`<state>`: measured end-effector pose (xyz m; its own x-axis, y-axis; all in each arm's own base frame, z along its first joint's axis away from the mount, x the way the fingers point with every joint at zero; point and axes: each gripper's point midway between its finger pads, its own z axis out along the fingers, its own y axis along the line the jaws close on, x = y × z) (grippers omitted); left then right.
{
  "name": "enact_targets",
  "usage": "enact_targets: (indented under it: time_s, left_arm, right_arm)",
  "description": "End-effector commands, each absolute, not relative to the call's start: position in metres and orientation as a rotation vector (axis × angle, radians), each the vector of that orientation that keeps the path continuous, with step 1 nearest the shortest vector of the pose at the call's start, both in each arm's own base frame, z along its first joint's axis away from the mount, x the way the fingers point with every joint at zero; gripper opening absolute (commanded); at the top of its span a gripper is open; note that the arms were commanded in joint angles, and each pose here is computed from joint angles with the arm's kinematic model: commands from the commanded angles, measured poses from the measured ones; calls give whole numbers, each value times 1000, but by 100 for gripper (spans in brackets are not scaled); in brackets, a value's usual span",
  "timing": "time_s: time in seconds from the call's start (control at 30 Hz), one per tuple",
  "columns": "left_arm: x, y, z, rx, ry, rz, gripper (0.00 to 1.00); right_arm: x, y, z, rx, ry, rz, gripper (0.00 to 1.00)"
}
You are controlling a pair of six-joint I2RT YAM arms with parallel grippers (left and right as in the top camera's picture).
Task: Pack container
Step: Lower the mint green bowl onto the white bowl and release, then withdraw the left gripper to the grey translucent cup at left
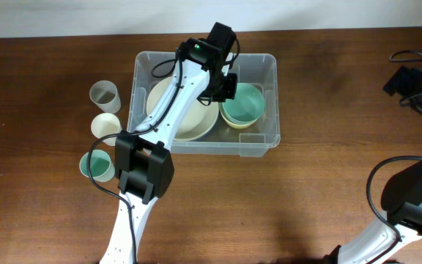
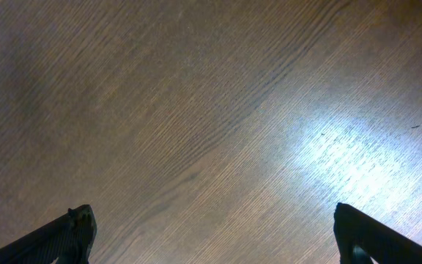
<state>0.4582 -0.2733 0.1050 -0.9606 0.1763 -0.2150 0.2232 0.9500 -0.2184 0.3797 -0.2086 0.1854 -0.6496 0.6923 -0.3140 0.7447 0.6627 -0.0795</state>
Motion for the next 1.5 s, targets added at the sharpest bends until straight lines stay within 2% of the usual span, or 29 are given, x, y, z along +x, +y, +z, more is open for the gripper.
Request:
enact_targets:
  time_s: [0.0,0.07,0.13,0.2,0.23,0.3,0.33,0.53,0.77,0.97,1.17,1.33,1.47]
  left_arm:
    - [457,-279,105,317,2915,-409,10]
    - [457,-279,105,317,2915,-409,19]
    - [457,-278,105,316,2915,-408,34]
    - [457,-278,105,315,2915,-408,41]
    - [458,-277,105,312,2915,-408,51]
    - [459,-275,105,306,2913,-406,93]
    - [460,-274,105,303,2912,-404,98]
    - [469,-263,105,263,2903,-402,100]
    - [502,-224,121,147,2832,-352,99]
    - [529,-135,187,-62,2703,-149,100]
    - [520,-40,253,-277,2586,34,100]
    - [497,32,262,-475,2601,67,99]
    - [495,58,248,-553,2641,-44,100]
  right_arm:
    - [378,-211,180,1157,2639,-319,99]
    - [378,-211,180,1158,2639,-320,99]
    - [378,-212,180,1157,2640,-320,99]
    - [378,-211,180,1157,2639,-320,99]
    - [378,-211,180,1157,2639,-320,99]
    - [378,-211,180,1158,2639,-320,99]
    - [378,-211,180,1157,2639,-320,99]
    - [378,-211,180,1157,2640,-319,99]
    - [378,-211,180,1157,2639,-320,99]
    - [378,-211,180,1158,2639,-319,99]
    - [378,-212,180,1157,2640,-320,99]
    - [378,-211,180,1157,2639,-319,99]
    - [378,-211,180,1157,2639,-319,99]
